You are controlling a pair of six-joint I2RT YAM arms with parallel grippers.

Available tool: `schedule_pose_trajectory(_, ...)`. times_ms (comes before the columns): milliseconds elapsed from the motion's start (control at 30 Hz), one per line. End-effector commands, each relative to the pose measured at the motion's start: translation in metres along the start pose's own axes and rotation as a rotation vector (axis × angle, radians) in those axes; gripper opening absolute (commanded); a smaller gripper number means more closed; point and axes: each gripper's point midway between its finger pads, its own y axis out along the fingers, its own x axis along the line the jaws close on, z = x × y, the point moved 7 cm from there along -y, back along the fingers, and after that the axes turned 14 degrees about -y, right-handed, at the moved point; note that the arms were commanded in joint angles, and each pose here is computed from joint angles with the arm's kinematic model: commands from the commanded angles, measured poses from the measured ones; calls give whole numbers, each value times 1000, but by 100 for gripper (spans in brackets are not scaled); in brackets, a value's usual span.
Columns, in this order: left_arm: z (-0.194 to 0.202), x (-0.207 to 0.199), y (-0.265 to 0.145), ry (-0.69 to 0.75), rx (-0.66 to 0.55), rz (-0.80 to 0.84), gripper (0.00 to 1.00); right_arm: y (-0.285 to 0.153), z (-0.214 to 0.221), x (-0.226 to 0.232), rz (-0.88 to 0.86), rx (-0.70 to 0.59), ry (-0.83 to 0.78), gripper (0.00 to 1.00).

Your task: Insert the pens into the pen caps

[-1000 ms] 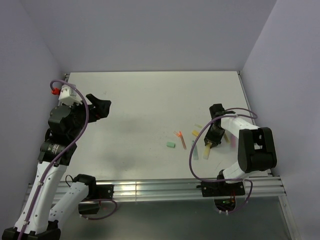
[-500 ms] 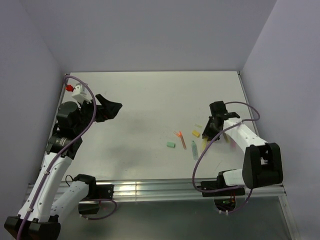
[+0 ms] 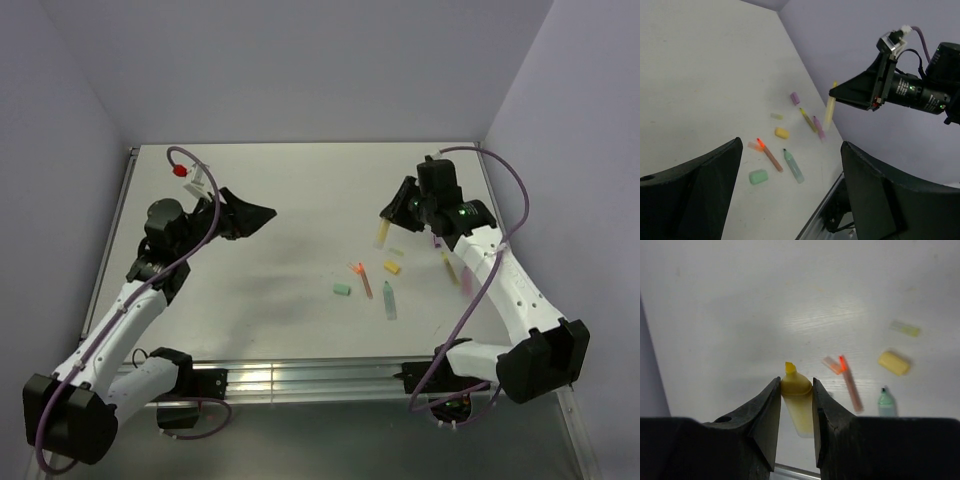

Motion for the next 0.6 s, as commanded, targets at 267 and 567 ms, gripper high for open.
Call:
schedule_pose_trajectory(267, 27, -39, 54, 34, 90, 163, 82, 0, -38, 107, -268, -72, 0, 0)
schedule_pose_trajectory(567, 34, -34, 73, 40, 100, 118, 78, -2, -44, 156, -354, -71, -21, 0)
